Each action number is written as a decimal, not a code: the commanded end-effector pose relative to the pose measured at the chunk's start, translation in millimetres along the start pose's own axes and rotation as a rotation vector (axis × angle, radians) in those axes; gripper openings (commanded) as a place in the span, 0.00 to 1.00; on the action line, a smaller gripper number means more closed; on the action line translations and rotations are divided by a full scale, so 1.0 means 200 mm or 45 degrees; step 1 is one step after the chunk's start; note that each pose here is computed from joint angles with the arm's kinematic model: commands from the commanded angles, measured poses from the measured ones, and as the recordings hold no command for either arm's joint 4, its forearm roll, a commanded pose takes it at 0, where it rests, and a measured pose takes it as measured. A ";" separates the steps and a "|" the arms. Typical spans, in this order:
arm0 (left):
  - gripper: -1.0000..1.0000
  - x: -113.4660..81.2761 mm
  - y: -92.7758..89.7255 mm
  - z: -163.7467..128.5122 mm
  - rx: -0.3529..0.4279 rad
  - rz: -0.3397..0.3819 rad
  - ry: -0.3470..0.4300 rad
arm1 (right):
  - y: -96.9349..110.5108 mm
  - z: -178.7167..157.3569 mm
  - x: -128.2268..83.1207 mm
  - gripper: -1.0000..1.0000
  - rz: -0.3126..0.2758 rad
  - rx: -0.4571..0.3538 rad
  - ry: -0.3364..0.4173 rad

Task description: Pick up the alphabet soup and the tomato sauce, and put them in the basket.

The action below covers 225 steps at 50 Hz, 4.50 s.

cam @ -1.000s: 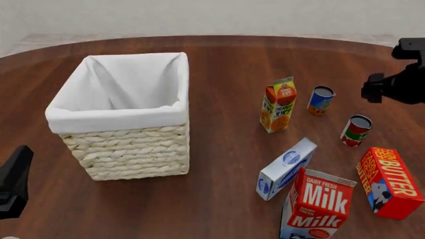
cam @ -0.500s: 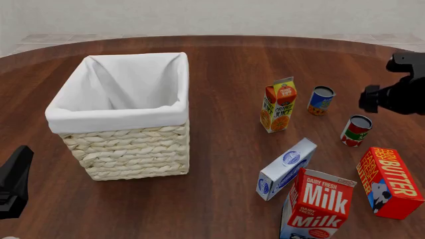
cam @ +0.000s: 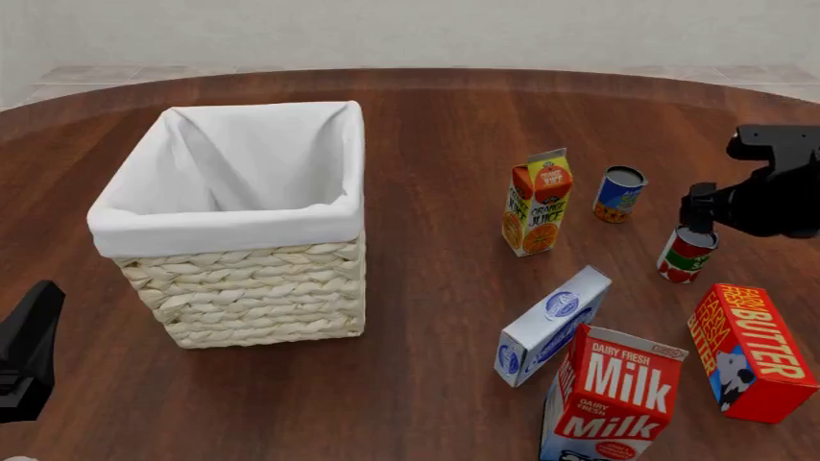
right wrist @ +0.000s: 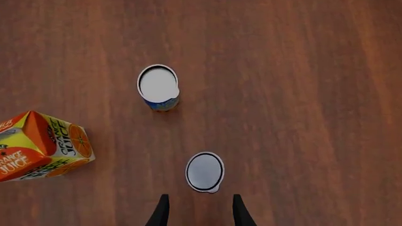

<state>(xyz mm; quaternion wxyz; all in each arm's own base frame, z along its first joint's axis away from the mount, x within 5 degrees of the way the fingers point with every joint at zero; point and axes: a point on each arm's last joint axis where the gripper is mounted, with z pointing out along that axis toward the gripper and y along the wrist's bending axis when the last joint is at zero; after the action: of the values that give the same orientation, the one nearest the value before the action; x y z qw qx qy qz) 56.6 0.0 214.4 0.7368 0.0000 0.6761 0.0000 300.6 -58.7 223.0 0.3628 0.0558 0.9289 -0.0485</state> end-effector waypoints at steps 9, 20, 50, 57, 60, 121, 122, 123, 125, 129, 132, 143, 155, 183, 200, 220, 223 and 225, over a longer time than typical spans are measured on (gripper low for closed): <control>1.00 0.00 0.00 0.00 0.000 0.000 0.000 | 0.01 0.10 0.03 1.00 0.007 -0.004 0.026; 1.00 0.00 0.00 0.00 0.000 0.000 0.000 | 0.00 0.15 0.05 1.00 0.007 0.002 0.037; 1.00 0.00 0.00 0.00 0.000 0.000 0.000 | -0.02 0.24 0.08 1.00 0.020 0.012 0.058; 1.00 0.00 0.00 0.00 0.000 0.000 0.000 | -0.03 0.26 0.09 1.00 0.020 0.014 0.063; 1.00 0.00 0.00 0.00 0.000 0.000 0.000 | -0.03 0.27 0.09 1.00 0.020 0.012 0.065; 1.00 0.00 0.00 0.00 0.000 0.000 0.000 | -0.02 0.33 0.14 0.00 0.012 0.013 0.069; 1.00 0.00 0.00 0.00 0.000 0.000 0.000 | -0.03 0.33 0.14 0.00 0.014 0.015 0.068; 1.00 0.00 0.00 0.00 0.000 0.000 0.000 | -0.03 0.32 0.14 0.00 0.014 0.015 0.067; 1.00 0.00 0.00 0.00 0.000 0.000 0.000 | -0.03 0.32 0.14 0.00 0.014 0.017 0.067; 1.00 0.00 0.00 0.00 0.000 0.000 0.000 | -0.04 0.32 0.13 0.00 0.014 0.019 0.062; 1.00 0.00 0.00 0.00 0.000 0.000 0.000 | -0.04 0.32 0.13 0.00 0.014 0.019 0.060; 1.00 0.00 0.00 0.00 0.000 0.000 0.000 | -0.05 0.28 0.10 0.00 0.012 0.024 0.045; 1.00 0.00 0.00 0.00 0.000 0.000 0.000 | -0.06 0.21 0.04 0.00 0.014 0.033 0.007; 1.00 0.00 0.00 0.00 0.000 0.000 0.000 | 0.03 -0.03 -0.07 0.00 -0.032 -0.010 -0.099; 1.00 0.00 0.00 0.00 0.000 0.000 0.000 | 0.06 -0.14 -0.11 0.00 -0.044 -0.029 -0.159; 1.00 0.00 0.00 0.00 0.000 0.000 0.000 | 0.15 -0.24 -0.26 0.00 -0.099 -0.087 -0.245; 1.00 0.00 0.00 0.00 0.000 0.000 0.000 | 0.16 -0.27 -0.30 0.00 -0.104 -0.090 -0.266; 1.00 0.00 0.00 0.00 0.000 0.000 0.000 | 0.16 -0.28 -0.31 0.00 -0.108 -0.092 -0.273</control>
<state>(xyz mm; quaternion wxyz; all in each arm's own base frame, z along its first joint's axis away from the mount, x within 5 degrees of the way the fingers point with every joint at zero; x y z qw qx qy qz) 56.6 0.0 214.4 0.7368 0.0000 0.6761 0.0000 308.6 -31.0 282.8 0.4402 0.0031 0.8969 -0.0425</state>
